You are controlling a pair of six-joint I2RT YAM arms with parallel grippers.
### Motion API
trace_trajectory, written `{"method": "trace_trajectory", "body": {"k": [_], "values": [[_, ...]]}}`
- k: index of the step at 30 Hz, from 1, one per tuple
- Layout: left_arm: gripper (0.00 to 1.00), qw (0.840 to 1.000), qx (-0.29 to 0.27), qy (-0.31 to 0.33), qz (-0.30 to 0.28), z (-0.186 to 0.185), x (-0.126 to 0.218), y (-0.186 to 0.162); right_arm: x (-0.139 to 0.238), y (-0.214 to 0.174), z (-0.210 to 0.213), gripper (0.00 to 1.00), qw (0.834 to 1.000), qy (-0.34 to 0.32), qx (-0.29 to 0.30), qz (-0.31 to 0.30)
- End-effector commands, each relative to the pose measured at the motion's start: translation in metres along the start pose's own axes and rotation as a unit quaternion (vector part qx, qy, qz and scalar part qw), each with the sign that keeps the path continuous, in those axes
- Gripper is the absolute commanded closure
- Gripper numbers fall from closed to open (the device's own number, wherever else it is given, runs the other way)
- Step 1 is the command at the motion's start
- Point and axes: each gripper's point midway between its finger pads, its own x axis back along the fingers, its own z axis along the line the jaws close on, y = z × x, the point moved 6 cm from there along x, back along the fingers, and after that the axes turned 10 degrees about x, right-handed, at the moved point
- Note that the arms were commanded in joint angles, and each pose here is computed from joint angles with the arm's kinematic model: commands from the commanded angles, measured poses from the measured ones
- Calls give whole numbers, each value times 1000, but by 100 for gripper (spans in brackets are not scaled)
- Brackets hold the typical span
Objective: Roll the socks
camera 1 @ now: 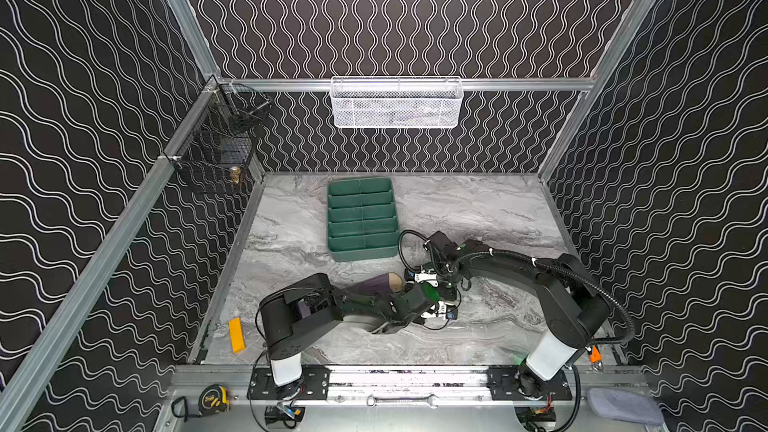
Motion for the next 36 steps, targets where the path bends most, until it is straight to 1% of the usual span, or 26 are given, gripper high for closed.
{"method": "trace_trajectory", "body": {"k": [1, 2, 7, 8, 11, 14, 17, 19, 21, 24, 26, 27, 29, 30, 32, 33, 35, 36], "values": [[97, 998, 44, -39, 26, -8, -10, -10, -19, -15, 32, 100, 996, 77, 17, 31], [100, 997, 47, -44, 33, -9, -11, -11, -18, -15, 32, 100, 996, 77, 16, 31], [100, 993, 60, -78, 60, -15, -9, -15, -14, -18, 30, 100, 998, 51, 15, 36], [100, 992, 65, -83, 63, -16, -9, -17, -12, -20, 30, 97, 998, 43, 14, 37], [100, 988, 85, -109, 64, -20, -6, -21, -5, -24, 30, 84, 999, 23, 11, 32], [100, 983, 94, -146, 65, -24, -5, -20, 3, -29, 31, 63, 1000, 0, 7, 28], [100, 972, 112, -191, 79, -26, -9, -21, 15, -35, 30, 50, 999, -31, -2, 19], [100, 965, 131, -208, 91, -24, -11, -23, 26, -41, 27, 41, 998, -60, -9, 10], [100, 958, 151, -222, 100, -20, -14, -25, 39, -47, 24, 37, 996, -88, -18, 1], [100, 952, 161, -232, 117, -18, -17, -28, 60, -57, 17, 36, 989, -143, -28, -17], [100, 949, 161, -237, 128, -19, -20, -30, 72, -62, 13, 35, 983, -179, -33, -34], [100, 949, 161, -237, 133, -19, -21, -31, 76, -64, 12, 33, 980, -190, -34, -39], [100, 948, 161, -238, 137, -20, -23, -31, 83, -68, 11, 32, 976, -212, -38, -44], [100, 947, 161, -241, 136, -20, -22, -31, 85, -71, 9, 30, 973, -225, -42, -40], [100, 946, 159, -240, 146, -19, -24, -32, 92, -79, 2, 24, 961, -268, -56, -31], [100, 946, 157, -241, 152, -20, -25, -33, 97, -84, -4, 20, 953, -295, -64, -23], [100, 940, 158, -250, 168, -19, -26, -35, 109, -95, -20, 11, 925, -367, -98, -7], [100, 936, 162, -257, 178, -18, -27, -36, 118, -101, -29, 7, 908, -400, -123, -2]]}}
